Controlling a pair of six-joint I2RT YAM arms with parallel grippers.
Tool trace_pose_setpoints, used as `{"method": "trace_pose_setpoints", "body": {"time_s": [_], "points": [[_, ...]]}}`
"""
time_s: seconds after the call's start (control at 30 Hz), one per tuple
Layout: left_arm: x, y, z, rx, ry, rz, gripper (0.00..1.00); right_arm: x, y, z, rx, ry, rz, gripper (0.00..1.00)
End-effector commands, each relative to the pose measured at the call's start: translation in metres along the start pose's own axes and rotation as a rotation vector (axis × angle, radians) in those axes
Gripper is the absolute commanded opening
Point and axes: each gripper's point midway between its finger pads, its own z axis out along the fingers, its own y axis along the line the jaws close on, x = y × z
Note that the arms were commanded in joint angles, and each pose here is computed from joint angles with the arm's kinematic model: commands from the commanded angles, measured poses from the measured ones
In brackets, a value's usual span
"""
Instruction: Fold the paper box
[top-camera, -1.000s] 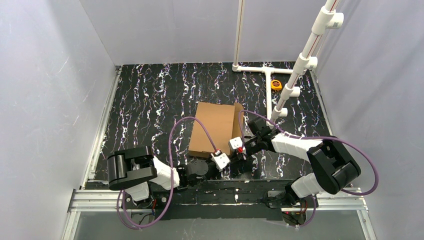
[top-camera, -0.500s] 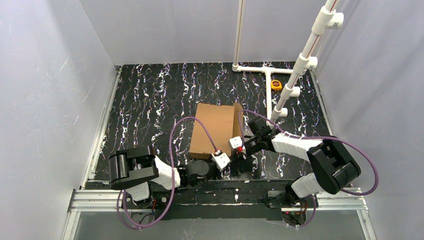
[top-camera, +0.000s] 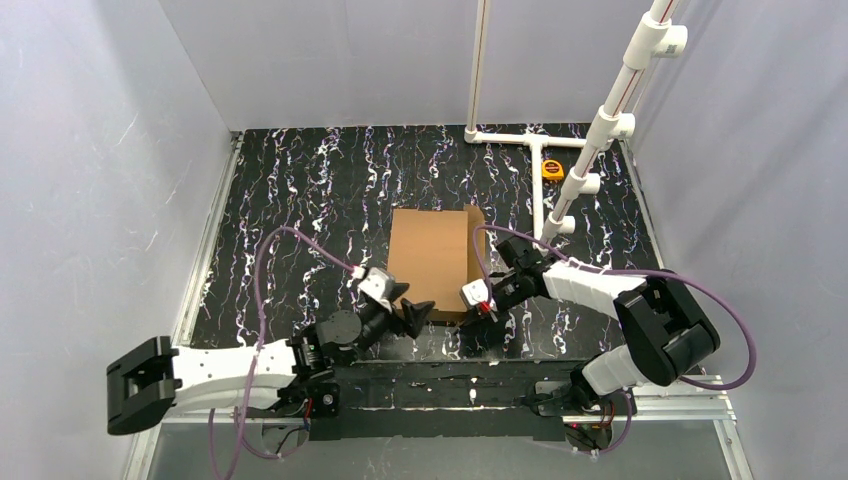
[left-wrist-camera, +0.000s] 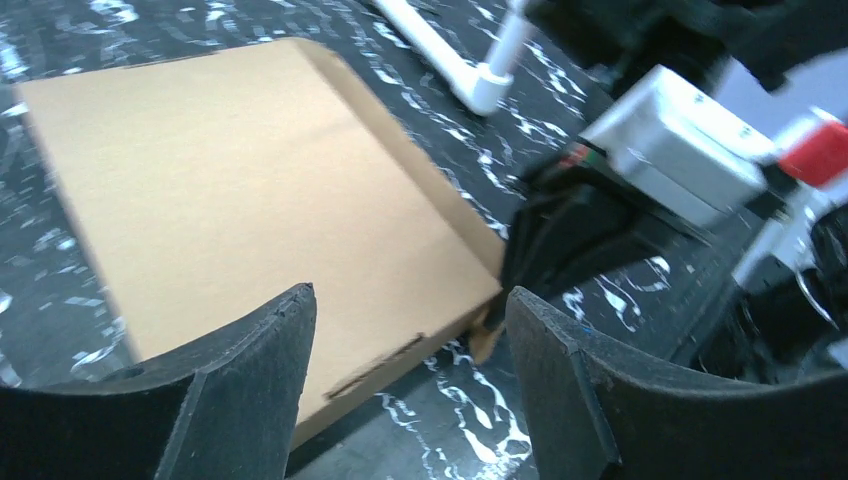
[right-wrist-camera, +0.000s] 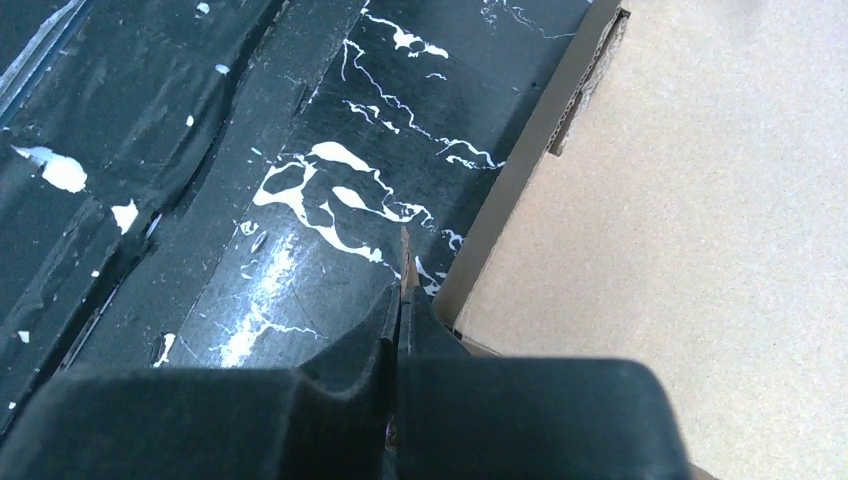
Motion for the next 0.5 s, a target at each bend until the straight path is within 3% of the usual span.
{"method": "trace_pose_setpoints", "body": {"time_s": [0.0, 0.17, 0.47], "points": [[0.021, 0.054, -0.018, -0.248, 0.099, -0.039, 0.67, -0.001, 0.010, -0.004, -0.052, 0.003, -0.011, 0.08], [0.029, 0.075, -0.021, -0.338, 0.144, -0.067, 0.66, -0.004, 0.006, -0.010, -0.033, 0.025, -0.044, 0.16], [0.030, 0.080, -0.021, -0.361, 0.150, -0.073, 0.65, 0.006, -0.009, -0.022, 0.047, 0.140, -0.030, 0.26]]}}
